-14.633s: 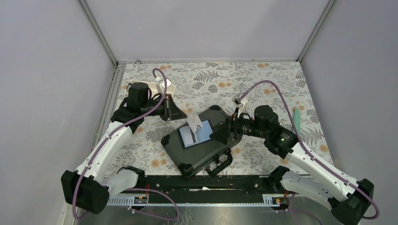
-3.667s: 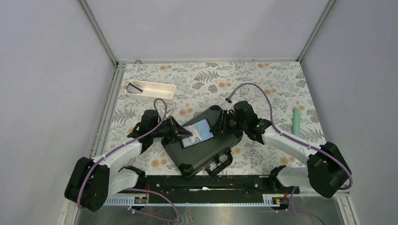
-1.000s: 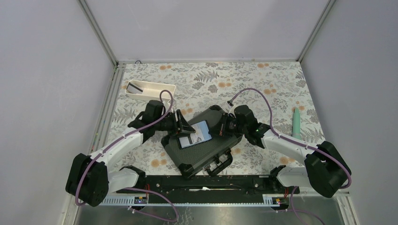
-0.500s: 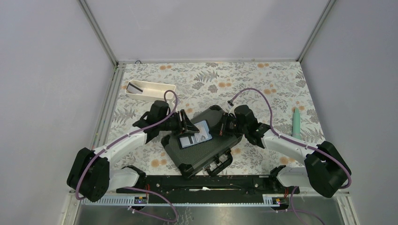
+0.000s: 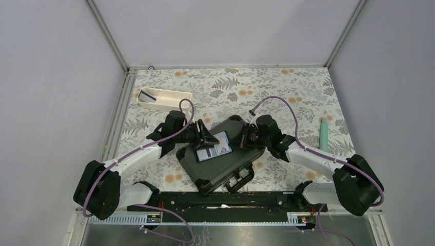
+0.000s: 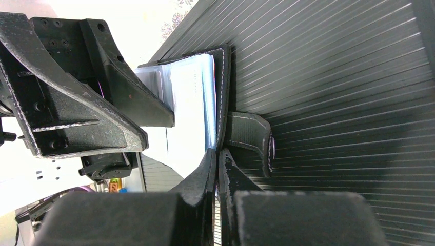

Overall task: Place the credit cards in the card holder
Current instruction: Insert the credit card into the card holder.

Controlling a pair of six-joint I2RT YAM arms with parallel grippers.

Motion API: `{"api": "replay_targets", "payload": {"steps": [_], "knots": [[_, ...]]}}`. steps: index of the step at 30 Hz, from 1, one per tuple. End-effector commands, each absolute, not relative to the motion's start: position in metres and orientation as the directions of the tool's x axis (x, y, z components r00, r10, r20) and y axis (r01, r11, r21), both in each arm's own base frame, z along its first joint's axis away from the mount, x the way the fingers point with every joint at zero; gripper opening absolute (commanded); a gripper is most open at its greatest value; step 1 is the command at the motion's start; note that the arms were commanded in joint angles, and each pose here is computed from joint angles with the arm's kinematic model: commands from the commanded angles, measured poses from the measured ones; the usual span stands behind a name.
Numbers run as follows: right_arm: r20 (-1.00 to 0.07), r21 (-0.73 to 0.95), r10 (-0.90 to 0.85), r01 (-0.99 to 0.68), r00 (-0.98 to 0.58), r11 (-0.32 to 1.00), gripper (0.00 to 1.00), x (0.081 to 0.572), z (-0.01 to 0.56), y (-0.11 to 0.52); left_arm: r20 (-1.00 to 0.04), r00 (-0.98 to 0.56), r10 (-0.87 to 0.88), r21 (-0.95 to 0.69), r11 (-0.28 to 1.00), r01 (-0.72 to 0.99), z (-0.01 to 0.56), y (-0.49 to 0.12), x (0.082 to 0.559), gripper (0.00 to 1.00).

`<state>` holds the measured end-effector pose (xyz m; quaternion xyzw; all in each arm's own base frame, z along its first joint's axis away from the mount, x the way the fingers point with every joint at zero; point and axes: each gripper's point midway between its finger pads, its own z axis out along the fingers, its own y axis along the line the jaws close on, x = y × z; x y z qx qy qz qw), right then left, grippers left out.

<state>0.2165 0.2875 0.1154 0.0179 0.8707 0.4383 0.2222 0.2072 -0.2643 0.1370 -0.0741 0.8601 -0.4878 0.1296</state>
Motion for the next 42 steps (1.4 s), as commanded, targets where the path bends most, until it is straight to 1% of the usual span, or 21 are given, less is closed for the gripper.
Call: {"api": "replay_targets", "payload": {"steps": [1, 4, 6, 9, 11, 14, 17, 23, 29, 34, 36, 42], "knots": [[-0.411, 0.750, 0.242, -0.176, -0.879, 0.638, 0.00, 0.228, 0.121, 0.286, -0.190, -0.942, -0.277, -0.858, 0.513, 0.022, 0.134, -0.269, 0.216, 0.46], [-0.430, 0.728, 0.246, -0.172, -0.869, 0.664, 0.00, 0.230, 0.123, 0.281, -0.230, -0.934, -0.274, -0.856, 0.513, 0.061, 0.146, -0.269, 0.220, 0.47], [-0.451, 0.705, 0.249, -0.171, -0.857, 0.688, 0.01, 0.232, 0.126, 0.274, -0.252, -0.929, -0.270, -0.837, 0.542, 0.069, 0.151, -0.264, 0.221, 0.50], [-0.497, 0.669, 0.254, -0.180, -0.830, 0.721, 0.20, 0.237, 0.135, 0.265, -0.289, -0.919, -0.268, -0.821, 0.563, 0.094, 0.163, -0.254, 0.225, 0.57], [-0.508, 0.640, 0.248, -0.169, -0.825, 0.750, 0.29, 0.235, 0.136, 0.257, -0.306, -0.910, -0.280, -0.812, 0.576, 0.096, 0.168, -0.245, 0.229, 0.64], [-0.542, 0.627, 0.239, -0.198, -0.805, 0.754, 0.39, 0.235, 0.147, 0.253, -0.350, -0.889, -0.297, -0.778, 0.621, 0.099, 0.174, -0.224, 0.233, 0.68], [-0.568, 0.621, 0.201, -0.255, -0.798, 0.741, 0.45, 0.232, 0.155, 0.255, -0.385, -0.871, -0.305, -0.747, 0.657, 0.100, 0.178, -0.209, 0.232, 0.72], [-0.584, 0.646, 0.137, -0.356, -0.800, 0.675, 0.39, 0.225, 0.167, 0.271, -0.394, -0.866, -0.308, -0.685, 0.726, 0.053, 0.162, -0.189, 0.223, 0.72], [-0.597, 0.643, 0.081, -0.416, -0.798, 0.643, 0.36, 0.219, 0.170, 0.287, -0.388, -0.866, -0.315, -0.648, 0.761, 0.014, 0.144, -0.179, 0.218, 0.66], [-0.579, 0.640, 0.053, -0.414, -0.813, 0.647, 0.34, 0.217, 0.159, 0.294, -0.374, -0.873, -0.314, -0.661, 0.750, 0.013, 0.141, -0.182, 0.216, 0.57], [-0.592, 0.643, 0.060, -0.427, -0.803, 0.635, 0.33, 0.221, 0.162, 0.299, -0.373, -0.873, -0.315, -0.662, 0.749, 0.012, 0.141, -0.182, 0.216, 0.55], [-0.583, 0.633, 0.038, -0.425, -0.812, 0.647, 0.32, 0.224, 0.152, 0.303, -0.362, -0.879, -0.311, -0.666, 0.746, 0.011, 0.139, -0.183, 0.214, 0.49]]}}
